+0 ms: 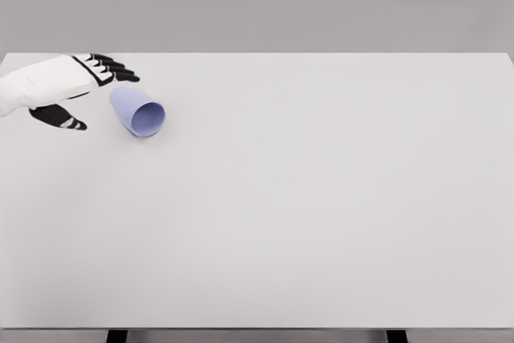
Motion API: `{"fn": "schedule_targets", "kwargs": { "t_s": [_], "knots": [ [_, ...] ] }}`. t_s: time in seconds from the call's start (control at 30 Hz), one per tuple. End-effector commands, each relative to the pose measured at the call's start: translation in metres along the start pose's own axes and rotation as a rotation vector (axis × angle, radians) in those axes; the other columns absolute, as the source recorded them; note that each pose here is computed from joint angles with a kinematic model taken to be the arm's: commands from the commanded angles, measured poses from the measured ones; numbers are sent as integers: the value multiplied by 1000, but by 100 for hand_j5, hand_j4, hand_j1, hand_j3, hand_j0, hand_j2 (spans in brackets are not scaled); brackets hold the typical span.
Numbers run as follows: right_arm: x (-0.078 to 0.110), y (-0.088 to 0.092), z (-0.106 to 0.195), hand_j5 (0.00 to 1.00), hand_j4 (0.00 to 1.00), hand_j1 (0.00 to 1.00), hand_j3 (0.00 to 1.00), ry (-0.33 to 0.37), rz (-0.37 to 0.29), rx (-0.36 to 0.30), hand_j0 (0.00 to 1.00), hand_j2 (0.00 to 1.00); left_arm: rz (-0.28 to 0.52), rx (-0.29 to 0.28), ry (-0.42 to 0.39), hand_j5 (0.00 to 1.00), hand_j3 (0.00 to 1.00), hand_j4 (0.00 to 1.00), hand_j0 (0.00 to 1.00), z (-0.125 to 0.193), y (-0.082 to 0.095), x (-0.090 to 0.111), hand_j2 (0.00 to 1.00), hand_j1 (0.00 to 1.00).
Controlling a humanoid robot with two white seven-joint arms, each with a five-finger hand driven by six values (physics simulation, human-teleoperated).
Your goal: Flip the cup with left arm and place it on the table
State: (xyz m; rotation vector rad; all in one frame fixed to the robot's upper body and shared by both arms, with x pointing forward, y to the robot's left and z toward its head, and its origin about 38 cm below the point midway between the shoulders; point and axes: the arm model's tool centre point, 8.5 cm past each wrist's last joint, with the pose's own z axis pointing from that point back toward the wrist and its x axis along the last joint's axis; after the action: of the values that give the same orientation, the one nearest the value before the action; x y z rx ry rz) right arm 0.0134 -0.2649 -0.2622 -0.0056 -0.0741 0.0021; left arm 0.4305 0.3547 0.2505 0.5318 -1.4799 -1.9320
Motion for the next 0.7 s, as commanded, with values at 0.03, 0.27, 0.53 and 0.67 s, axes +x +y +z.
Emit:
{"fn": "schedule_targets", "kwargs": {
  "t_s": [0.03, 0.27, 0.53, 0.67],
  "knots": [
    [-1, 0, 0, 100, 100, 100, 100, 2, 1, 1, 100, 100, 14, -4, -1, 100, 100, 100, 100, -2, -4, -1, 100, 100],
    [-1, 0, 0, 100, 100, 100, 100, 2, 1, 1, 100, 100, 61, -36, 39, 100, 100, 100, 100, -2, -15, -16, 100, 100],
    [-1, 0, 0, 100, 100, 100, 100, 2, 1, 1, 100, 100, 33, -277, 52, 100, 100, 100, 100, -53, -20, -44, 100, 100],
    [-1, 0, 0, 100, 100, 100, 100, 4, 1, 1, 100, 100, 38, -313, 50, 100, 100, 100, 100, -56, -29, -43, 100, 100]
  ]
}}
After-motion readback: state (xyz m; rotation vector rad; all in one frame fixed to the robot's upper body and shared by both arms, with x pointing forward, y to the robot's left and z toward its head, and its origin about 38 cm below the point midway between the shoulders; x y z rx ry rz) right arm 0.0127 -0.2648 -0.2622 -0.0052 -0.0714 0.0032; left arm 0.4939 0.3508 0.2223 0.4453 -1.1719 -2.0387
